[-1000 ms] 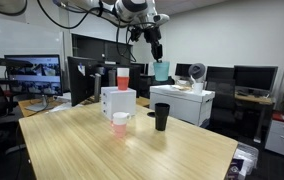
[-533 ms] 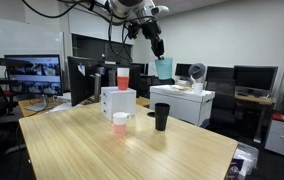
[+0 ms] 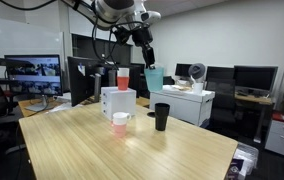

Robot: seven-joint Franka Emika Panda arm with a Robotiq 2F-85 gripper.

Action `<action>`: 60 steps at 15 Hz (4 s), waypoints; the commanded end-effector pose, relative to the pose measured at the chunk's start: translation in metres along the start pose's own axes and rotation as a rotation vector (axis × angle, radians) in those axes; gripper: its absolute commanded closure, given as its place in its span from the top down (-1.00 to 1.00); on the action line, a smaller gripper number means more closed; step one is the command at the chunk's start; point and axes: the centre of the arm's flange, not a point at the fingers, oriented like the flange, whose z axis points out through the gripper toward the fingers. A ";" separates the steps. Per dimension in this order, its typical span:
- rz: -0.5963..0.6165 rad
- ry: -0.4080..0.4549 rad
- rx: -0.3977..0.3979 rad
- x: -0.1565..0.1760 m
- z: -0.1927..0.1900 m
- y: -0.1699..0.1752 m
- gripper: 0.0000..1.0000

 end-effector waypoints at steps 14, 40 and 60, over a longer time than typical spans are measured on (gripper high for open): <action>0.110 -0.046 -0.101 -0.071 0.098 0.008 -0.85; 0.147 -0.073 -0.115 -0.049 0.197 -0.026 -0.09; 0.049 -0.078 -0.019 -0.005 0.095 -0.083 1.00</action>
